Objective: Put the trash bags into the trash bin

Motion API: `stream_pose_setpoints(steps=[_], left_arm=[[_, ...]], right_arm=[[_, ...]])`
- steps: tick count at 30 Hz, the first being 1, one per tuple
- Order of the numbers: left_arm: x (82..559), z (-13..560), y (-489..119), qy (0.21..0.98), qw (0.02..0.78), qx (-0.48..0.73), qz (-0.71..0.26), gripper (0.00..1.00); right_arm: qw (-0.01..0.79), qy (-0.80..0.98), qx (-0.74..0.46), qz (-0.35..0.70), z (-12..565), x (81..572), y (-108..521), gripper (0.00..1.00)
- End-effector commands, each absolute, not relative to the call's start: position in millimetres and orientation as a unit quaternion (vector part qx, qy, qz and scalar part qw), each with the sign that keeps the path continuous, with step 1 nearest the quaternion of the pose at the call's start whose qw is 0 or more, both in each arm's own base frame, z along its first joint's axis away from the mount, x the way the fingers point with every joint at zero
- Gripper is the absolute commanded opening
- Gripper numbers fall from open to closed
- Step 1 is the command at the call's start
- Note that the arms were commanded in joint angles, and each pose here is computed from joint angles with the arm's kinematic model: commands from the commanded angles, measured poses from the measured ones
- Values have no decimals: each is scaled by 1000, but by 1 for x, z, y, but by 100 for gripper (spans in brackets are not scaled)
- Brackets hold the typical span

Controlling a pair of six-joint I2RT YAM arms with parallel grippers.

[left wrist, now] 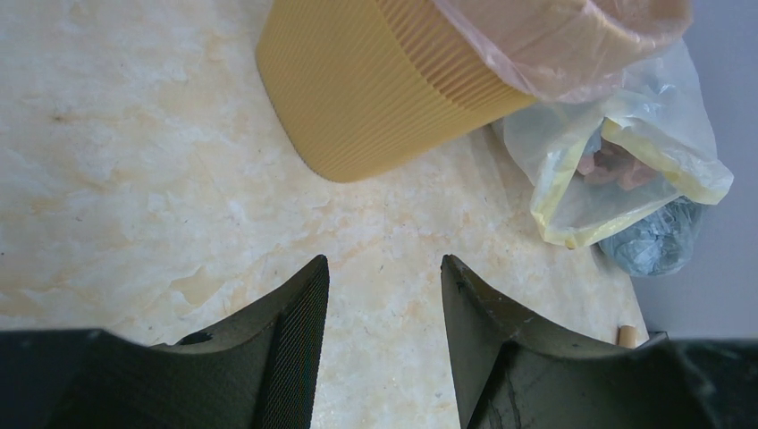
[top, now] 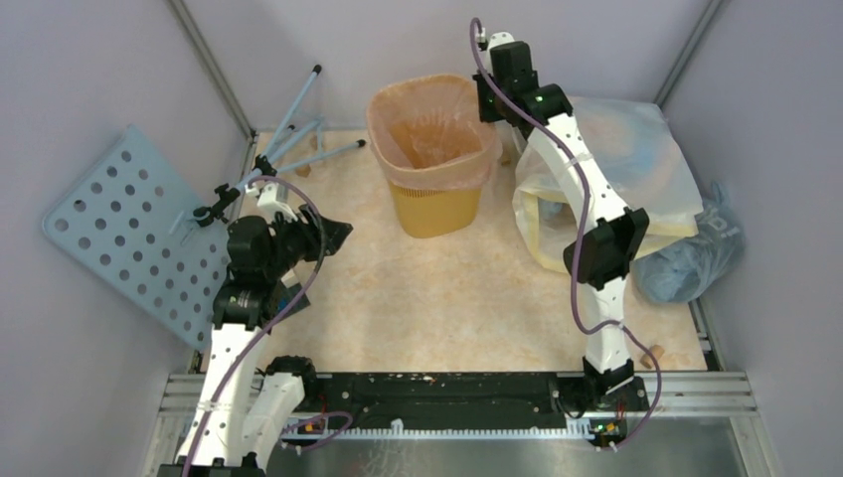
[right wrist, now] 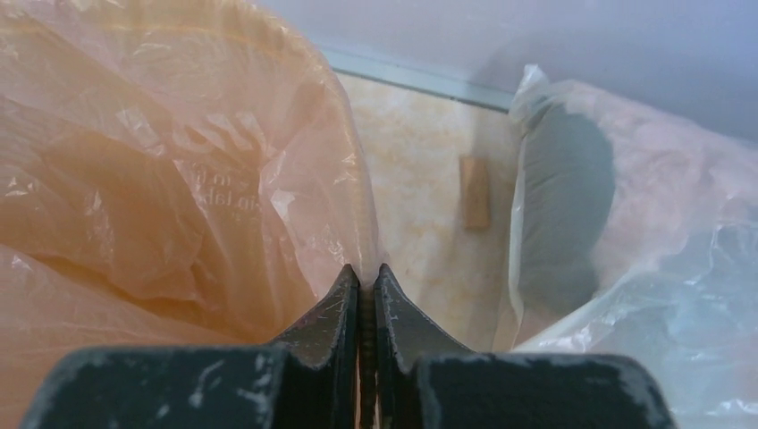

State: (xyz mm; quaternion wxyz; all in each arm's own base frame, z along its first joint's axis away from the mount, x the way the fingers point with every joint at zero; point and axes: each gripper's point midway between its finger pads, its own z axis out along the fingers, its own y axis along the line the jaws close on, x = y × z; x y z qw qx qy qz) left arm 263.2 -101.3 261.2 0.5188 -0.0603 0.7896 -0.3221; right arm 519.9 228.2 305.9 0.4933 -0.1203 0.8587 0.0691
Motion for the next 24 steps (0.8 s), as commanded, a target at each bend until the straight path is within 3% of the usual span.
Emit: stream_pose_setpoints(steps=[1,3,4,9,17,23,24], left_arm=[[272,266,-99,779,538,-53,-317,55],[273,265,-99,780,537,-53,-318,55],[273,265,-99,780,537,-54,-318,55],[271,265,-99,779,538,-53,-317,55],[268,270,-92,778,551,-52,-297,57],[262,266,-97,772,548,-57,-317,60],[261,265,-98,771,548,-58,-321,60]], right_arm=[[571,812,-86,78,350,548,228,22],[573,810,-89,83,351,549,230,51],[575,809,-88,84,354,548,230,59],[603,790,-78,79,387,539,220,76],[658,746,-65,81,463,488,190,81],[709,695,-64,98,471,422,161,82],[706,698,-65,100,450,414,159,82]])
